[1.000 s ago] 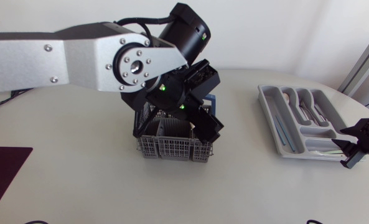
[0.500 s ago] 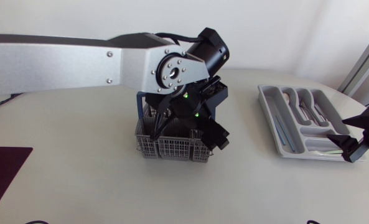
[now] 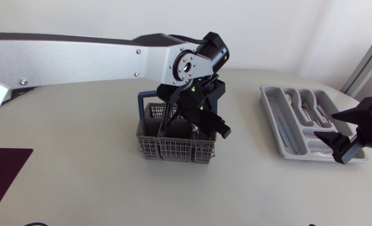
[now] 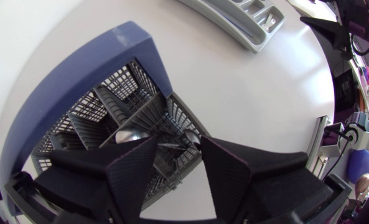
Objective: Sort the cutlery from the basket into the organizer compartments.
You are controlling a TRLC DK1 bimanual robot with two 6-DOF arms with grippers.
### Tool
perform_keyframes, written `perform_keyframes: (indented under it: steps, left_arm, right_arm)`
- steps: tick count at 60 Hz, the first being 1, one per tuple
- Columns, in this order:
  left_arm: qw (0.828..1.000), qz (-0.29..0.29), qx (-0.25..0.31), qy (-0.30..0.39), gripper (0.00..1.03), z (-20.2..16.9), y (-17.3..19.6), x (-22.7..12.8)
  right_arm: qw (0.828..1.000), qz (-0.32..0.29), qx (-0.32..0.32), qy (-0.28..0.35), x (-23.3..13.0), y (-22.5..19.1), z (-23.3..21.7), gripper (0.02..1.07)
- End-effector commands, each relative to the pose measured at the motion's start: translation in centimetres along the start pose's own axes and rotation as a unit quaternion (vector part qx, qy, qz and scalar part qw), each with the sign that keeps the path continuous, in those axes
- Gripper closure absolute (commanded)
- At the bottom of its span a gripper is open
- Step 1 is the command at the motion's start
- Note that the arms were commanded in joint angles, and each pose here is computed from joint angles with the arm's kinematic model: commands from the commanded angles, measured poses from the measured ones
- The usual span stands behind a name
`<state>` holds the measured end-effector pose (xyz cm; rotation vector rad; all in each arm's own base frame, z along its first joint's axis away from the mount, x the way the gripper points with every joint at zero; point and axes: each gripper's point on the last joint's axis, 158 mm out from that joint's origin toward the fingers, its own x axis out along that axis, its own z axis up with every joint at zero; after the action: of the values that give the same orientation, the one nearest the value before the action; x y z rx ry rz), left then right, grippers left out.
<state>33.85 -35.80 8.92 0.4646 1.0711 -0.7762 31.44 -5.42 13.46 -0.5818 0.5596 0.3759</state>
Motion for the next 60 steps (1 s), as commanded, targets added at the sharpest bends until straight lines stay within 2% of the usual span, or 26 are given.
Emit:
perform_keyframes:
  steps: [1, 14, 35, 46, 60]
  left_arm:
    - [1.0, -0.005, -0.012, 0.008, 0.67, 0.2, -0.3, 0.5]
    - [1.0, -0.017, -0.015, 0.016, 0.78, -0.2, -0.7, 0.8]
    - [0.998, -0.047, -0.025, 0.035, 0.91, -1.1, -1.8, 1.3]
    - [0.998, -0.047, -0.035, 0.036, 1.0, -1.1, -0.9, 1.3]
    - [0.997, -0.052, -0.045, 0.032, 1.0, -1.2, -0.2, 0.8]
  right_arm:
    - [1.0, 0.013, 0.016, 0.007, 0.1, 1.5, -0.4, 0.21]
    - [1.0, 0.014, 0.009, 0.006, -0.1, 2.1, 0.1, 0.21]
    - [1.0, 0.012, 0.004, 0.003, -0.6, 2.9, 0.3, 0.21]
    - [1.0, 0.018, 0.002, 0.004, -0.6, 3.6, 0.2, 0.21]
    - [1.0, 0.024, -0.005, 0.006, -0.5, 4.3, 0.3, 0.21]
